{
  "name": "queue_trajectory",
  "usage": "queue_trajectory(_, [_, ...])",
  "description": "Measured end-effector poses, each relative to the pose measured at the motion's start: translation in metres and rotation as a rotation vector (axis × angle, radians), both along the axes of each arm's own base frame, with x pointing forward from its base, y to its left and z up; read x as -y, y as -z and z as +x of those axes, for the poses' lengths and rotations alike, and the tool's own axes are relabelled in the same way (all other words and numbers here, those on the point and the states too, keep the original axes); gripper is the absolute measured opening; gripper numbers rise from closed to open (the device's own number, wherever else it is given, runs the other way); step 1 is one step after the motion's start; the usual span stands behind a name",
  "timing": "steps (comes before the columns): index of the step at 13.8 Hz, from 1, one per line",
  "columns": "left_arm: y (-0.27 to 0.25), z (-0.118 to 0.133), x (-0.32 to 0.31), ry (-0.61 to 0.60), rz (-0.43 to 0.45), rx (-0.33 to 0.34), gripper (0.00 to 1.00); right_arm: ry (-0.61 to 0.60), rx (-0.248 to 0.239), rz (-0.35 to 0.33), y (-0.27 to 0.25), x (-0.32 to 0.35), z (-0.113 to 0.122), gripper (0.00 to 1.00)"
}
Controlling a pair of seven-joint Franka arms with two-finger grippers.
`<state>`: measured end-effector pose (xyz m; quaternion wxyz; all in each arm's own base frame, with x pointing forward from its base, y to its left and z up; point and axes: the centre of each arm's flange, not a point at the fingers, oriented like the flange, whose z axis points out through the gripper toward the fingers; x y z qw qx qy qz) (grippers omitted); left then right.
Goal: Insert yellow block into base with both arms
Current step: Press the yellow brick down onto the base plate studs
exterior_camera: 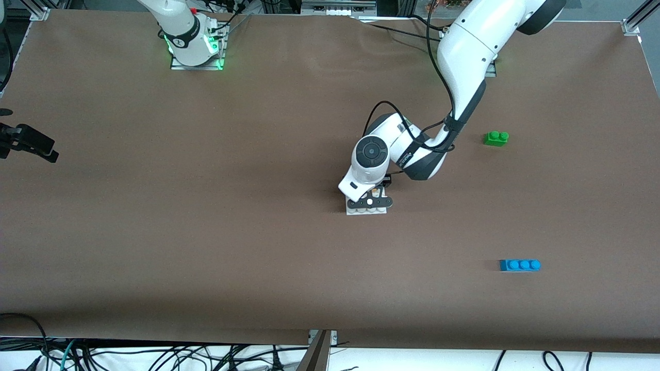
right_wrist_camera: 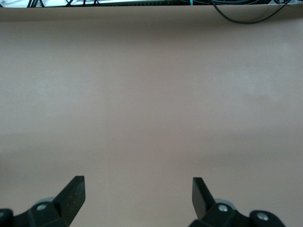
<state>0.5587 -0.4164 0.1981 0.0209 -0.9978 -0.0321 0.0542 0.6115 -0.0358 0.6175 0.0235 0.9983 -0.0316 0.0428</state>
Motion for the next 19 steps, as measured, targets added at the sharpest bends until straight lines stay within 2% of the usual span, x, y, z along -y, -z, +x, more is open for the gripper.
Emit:
queue_trajectory(16, [0.0038,-0.0008,0.0007,0.010,0.007,0.004,0.68,0.000,0.000,0.000,0.0000,0.0000,0.0000,1.00])
queue_trajectory(17, [0.0047,-0.0005,-0.0004,0.009,0.009,0.002,0.73,0.000,0.000,0.000,0.0000,0.0000,0.0000,1.00])
queue_trajectory(19, [0.0073,0.0014,-0.0053,0.003,0.020,-0.004,0.95,0.000,0.000,0.000,0.0000,0.0000,0.0000,1.00])
